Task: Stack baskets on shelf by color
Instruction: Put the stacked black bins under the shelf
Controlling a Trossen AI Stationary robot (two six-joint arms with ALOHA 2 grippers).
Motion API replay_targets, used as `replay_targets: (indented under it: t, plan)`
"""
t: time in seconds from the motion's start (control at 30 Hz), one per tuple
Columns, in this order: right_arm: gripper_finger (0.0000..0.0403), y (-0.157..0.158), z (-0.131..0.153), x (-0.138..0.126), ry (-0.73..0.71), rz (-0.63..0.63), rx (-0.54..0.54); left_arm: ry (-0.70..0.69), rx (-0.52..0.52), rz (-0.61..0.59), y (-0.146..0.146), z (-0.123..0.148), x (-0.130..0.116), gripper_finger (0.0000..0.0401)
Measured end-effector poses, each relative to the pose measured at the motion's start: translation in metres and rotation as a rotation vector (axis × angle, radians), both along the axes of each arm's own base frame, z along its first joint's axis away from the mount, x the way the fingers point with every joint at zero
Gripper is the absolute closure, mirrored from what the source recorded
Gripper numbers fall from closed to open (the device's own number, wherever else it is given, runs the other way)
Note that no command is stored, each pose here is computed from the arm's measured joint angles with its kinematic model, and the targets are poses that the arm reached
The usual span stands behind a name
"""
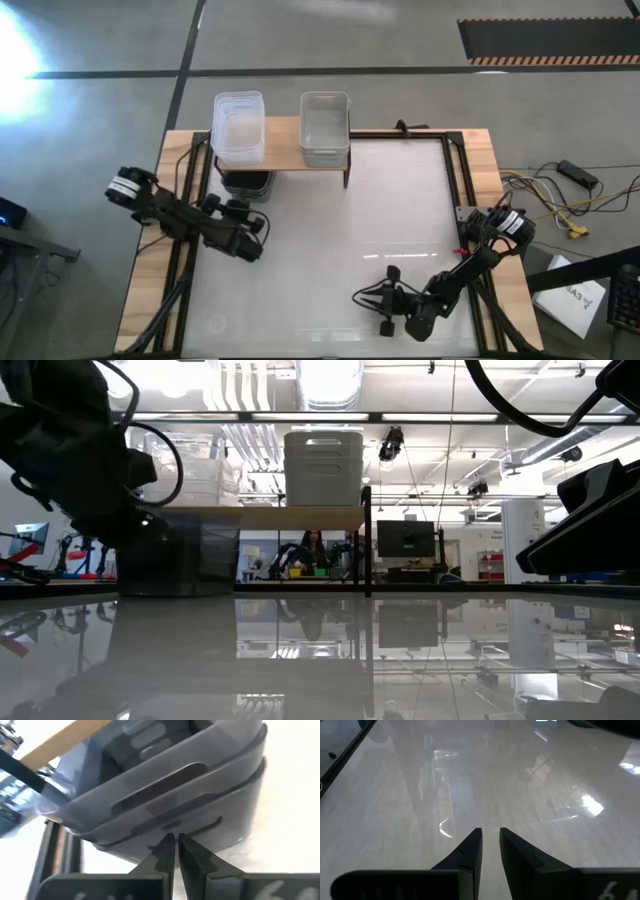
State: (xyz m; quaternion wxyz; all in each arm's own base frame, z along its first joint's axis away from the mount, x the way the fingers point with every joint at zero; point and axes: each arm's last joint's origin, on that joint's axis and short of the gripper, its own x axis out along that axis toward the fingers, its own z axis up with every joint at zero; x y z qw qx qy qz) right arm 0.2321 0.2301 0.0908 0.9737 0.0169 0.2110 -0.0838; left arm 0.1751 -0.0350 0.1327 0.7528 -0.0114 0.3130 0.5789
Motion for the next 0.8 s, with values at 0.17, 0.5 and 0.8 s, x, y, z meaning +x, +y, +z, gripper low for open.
replay_targets:
  t: [0.17, 0.5, 0.8]
  plan:
    - [0.0344, 0.000, 0.000, 0.000, 0.000, 0.000, -0.001, -0.101, -0.065, -0.049, -0.008, 0.004, 0.008, 0.0393]
    - [0.0344, 0.000, 0.000, 0.000, 0.001, 0.000, 0.006, -0.198, -0.009, -0.130, 0.010, -0.003, 0.048, 0.0393]
    - [0.0344, 0.000, 0.000, 0.000, 0.002, -0.001, 0.009, -0.086, 0.060, -0.117, 0.027, -0.004, 0.058, 0.0393]
